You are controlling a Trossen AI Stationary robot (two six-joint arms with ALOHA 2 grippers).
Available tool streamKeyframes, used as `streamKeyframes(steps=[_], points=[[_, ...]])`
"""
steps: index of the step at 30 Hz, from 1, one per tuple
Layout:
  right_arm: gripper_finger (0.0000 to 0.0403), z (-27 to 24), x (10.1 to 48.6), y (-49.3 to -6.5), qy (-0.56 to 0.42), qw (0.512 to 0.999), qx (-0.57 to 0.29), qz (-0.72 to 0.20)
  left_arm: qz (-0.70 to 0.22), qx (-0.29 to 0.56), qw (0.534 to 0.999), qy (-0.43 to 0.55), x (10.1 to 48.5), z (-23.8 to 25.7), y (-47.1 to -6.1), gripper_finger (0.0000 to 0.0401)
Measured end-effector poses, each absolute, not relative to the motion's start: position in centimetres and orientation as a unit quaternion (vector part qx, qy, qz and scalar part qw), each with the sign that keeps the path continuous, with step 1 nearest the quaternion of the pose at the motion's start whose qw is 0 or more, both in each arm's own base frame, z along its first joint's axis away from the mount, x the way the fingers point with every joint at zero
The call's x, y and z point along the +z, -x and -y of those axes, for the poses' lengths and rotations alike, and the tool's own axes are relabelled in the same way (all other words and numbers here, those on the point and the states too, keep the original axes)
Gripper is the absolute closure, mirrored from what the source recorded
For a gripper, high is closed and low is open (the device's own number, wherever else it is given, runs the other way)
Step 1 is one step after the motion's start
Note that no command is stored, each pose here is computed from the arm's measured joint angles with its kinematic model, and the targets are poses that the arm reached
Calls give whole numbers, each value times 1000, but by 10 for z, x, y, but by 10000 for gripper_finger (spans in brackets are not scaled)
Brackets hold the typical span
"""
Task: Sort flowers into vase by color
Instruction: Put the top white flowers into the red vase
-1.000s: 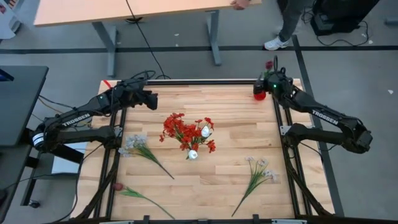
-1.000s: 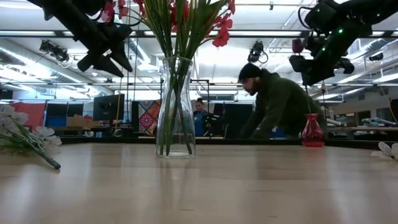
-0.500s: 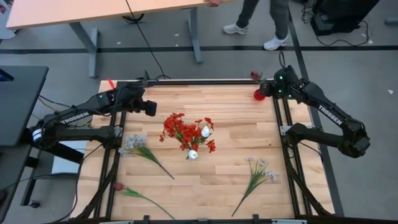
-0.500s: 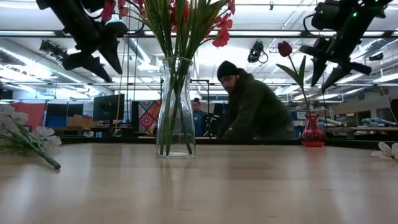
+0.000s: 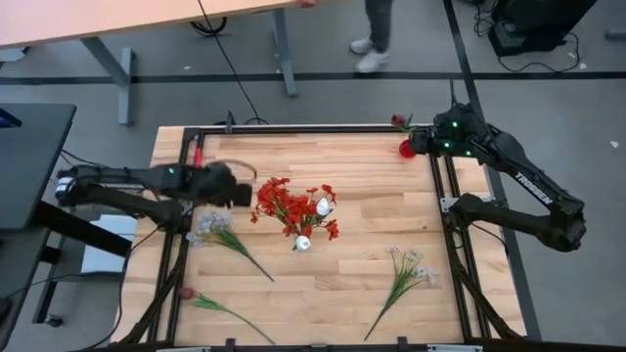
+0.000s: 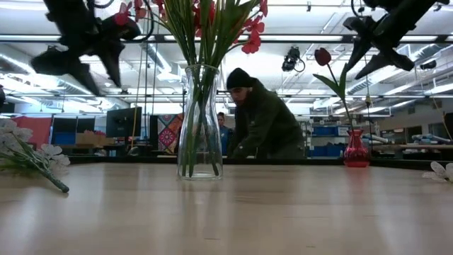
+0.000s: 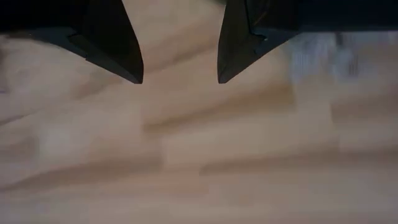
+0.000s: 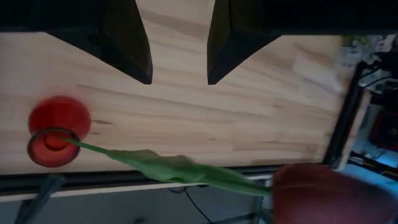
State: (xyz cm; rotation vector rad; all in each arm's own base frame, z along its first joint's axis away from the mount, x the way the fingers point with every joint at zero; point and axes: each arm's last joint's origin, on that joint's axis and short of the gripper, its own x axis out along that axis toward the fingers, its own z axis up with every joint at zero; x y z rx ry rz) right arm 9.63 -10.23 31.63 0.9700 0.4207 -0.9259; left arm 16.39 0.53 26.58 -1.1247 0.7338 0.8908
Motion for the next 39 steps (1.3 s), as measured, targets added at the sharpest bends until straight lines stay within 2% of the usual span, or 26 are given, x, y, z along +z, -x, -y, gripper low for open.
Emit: streamKeyframes(steps=[7,11,14,22,25,29,35,39], points=[[243,95,322,-98,-430,785,-410,-175,-349,404,636,558,241,51,-189,191],[243,92,324,-99,-420,794,-404,-175,-357,426,590,586,225,86,-191,191],[241,89,324,-101,-413,797,-402,-177,-373,430,574,589,217,101,-190,191],[235,87,323,-104,-410,800,-399,-182,-402,471,560,551,200,101,-195,190],[235,85,324,-105,-416,805,-379,-188,-458,432,572,526,200,105,-194,190],[235,83,324,-106,-418,808,-369,-191,-541,389,526,528,200,114,-189,191],[235,83,323,-106,-414,808,-372,-192,-498,434,511,549,189,125,-176,190],[235,83,323,-106,-412,809,-372,-193,-478,474,484,559,178,114,-175,177]])
